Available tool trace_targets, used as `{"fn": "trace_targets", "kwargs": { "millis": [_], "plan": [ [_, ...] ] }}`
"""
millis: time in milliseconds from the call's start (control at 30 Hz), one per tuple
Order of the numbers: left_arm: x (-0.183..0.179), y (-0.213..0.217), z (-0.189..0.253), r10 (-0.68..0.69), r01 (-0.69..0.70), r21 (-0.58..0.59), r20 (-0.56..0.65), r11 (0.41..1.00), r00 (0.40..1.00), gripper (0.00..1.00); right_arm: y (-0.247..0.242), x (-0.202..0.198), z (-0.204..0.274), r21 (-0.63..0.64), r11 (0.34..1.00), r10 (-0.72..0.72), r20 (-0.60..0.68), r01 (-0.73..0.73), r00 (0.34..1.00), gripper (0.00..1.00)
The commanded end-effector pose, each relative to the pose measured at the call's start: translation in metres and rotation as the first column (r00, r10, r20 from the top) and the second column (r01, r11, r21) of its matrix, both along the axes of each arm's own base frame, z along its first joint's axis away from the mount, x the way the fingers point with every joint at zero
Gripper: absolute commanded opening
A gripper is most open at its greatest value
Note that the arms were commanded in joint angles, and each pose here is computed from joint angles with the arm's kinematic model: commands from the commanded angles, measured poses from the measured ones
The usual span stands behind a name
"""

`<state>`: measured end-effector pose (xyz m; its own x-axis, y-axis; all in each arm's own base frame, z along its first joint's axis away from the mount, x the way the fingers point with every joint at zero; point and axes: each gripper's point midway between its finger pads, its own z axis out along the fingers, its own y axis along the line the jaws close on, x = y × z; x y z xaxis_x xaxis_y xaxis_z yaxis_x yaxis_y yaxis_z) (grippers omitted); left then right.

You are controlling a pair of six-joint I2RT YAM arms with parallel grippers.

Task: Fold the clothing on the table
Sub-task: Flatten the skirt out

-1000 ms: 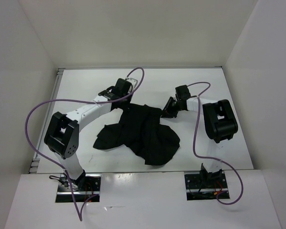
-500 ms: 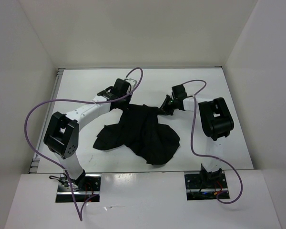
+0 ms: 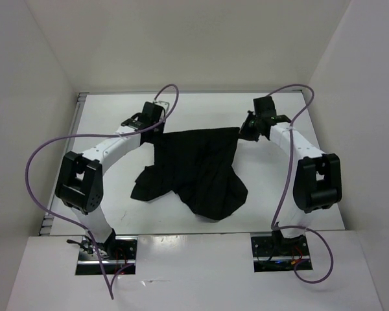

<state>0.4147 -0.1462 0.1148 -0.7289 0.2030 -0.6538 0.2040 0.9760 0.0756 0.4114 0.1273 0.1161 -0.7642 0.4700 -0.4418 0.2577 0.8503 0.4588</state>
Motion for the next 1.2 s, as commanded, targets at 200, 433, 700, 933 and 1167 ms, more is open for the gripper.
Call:
{"fn": "trace_targets", "kwargs": {
  "millis": [200, 433, 700, 933, 1167],
  "plan": [
    [0.052, 0.002, 0.057, 0.065, -0.044, -0.141, 0.150, 0.989, 0.987, 0.54, -0.041, -0.013, 0.009, -0.158, 0.986, -0.062, -0.028, 0.057, 0.998, 0.00],
    [0.048, -0.018, 0.083, -0.086, 0.146, -0.237, 0.248, 0.960, 0.965, 0.80, -0.036, -0.007, 0.003, -0.148, 0.988, -0.043, -0.032, 0.038, 0.999, 0.00],
    [0.076, -0.029, 0.034, -0.224, 0.286, -0.411, 0.194, 0.865, 0.955, 0.35, -0.033, -0.003, 0.002, -0.143, 0.990, -0.017, -0.034, 0.012, 0.999, 0.00],
    [0.092, -0.021, -0.009, -0.241, 0.250, -0.572, 0.093, 0.781, 0.966, 0.57, -0.037, -0.005, 0.004, -0.165, 0.986, -0.020, -0.044, 0.013, 0.999, 0.00],
    [0.086, -0.037, -0.033, -0.270, 0.235, -0.669, 0.054, 0.705, 0.961, 0.58, -0.040, -0.004, 0.003, -0.167, 0.986, -0.030, -0.053, 0.020, 0.998, 0.00]
  ]
}}
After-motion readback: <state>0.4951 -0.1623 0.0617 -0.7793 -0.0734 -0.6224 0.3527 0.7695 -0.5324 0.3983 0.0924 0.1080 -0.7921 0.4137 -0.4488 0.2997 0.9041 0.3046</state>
